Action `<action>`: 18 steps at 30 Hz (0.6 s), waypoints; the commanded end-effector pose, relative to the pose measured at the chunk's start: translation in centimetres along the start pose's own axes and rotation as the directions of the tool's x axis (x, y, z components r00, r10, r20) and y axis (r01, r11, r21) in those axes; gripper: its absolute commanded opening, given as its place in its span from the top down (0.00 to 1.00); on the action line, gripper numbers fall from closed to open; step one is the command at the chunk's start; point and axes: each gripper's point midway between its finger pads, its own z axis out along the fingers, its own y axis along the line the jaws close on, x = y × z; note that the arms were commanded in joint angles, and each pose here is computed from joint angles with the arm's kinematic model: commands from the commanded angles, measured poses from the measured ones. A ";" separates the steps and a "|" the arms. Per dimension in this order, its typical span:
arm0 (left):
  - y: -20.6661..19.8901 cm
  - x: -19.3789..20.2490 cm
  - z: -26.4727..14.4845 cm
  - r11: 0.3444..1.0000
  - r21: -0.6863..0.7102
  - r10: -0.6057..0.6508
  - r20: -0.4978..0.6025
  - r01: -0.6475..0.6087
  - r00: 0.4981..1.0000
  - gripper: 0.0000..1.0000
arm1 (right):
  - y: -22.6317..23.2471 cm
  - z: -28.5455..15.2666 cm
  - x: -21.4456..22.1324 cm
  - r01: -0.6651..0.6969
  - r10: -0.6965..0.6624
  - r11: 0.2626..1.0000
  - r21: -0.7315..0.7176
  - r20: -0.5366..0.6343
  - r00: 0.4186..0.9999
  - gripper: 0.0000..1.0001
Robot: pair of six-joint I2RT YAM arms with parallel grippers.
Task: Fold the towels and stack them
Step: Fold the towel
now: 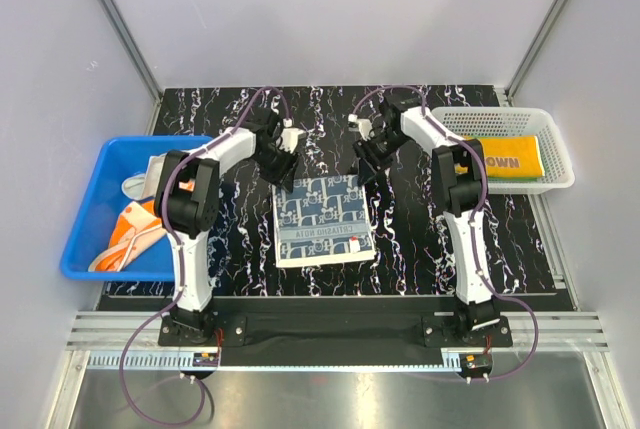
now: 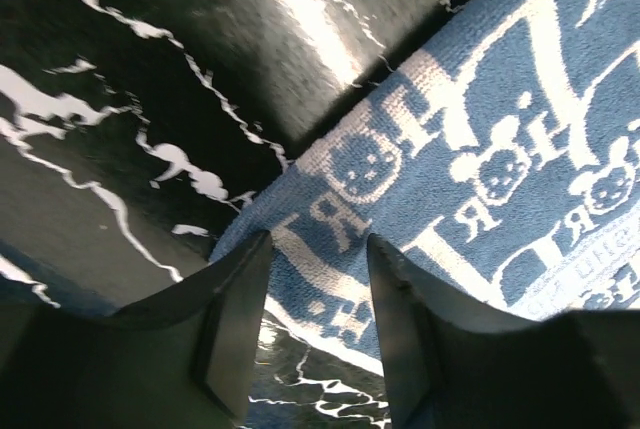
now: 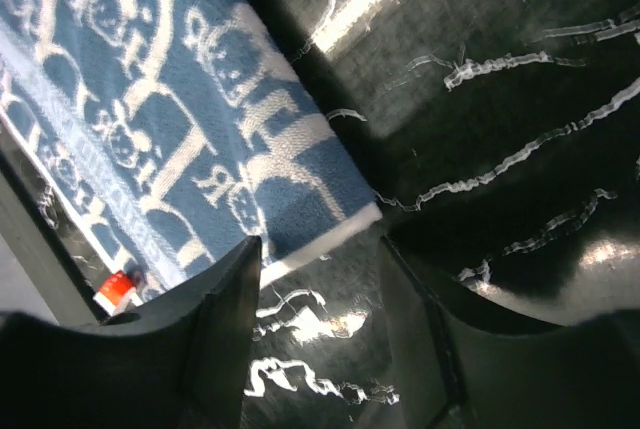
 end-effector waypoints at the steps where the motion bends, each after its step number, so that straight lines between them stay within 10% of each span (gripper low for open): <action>1: 1.5 0.1 0.2 1.000 -0.001 0.031 -0.012 -0.031 0.999 0.50 | 0.1 -0.3 -1.6 0.066 -0.065 0.997 -0.036 0.040 0.997 0.43; 18: 1.8 -6.0 -7.0 0.998 0.006 0.058 0.222 -0.061 0.973 0.47 | -0.2 0.4 -3.7 0.085 -0.075 0.990 -0.117 0.090 0.993 0.58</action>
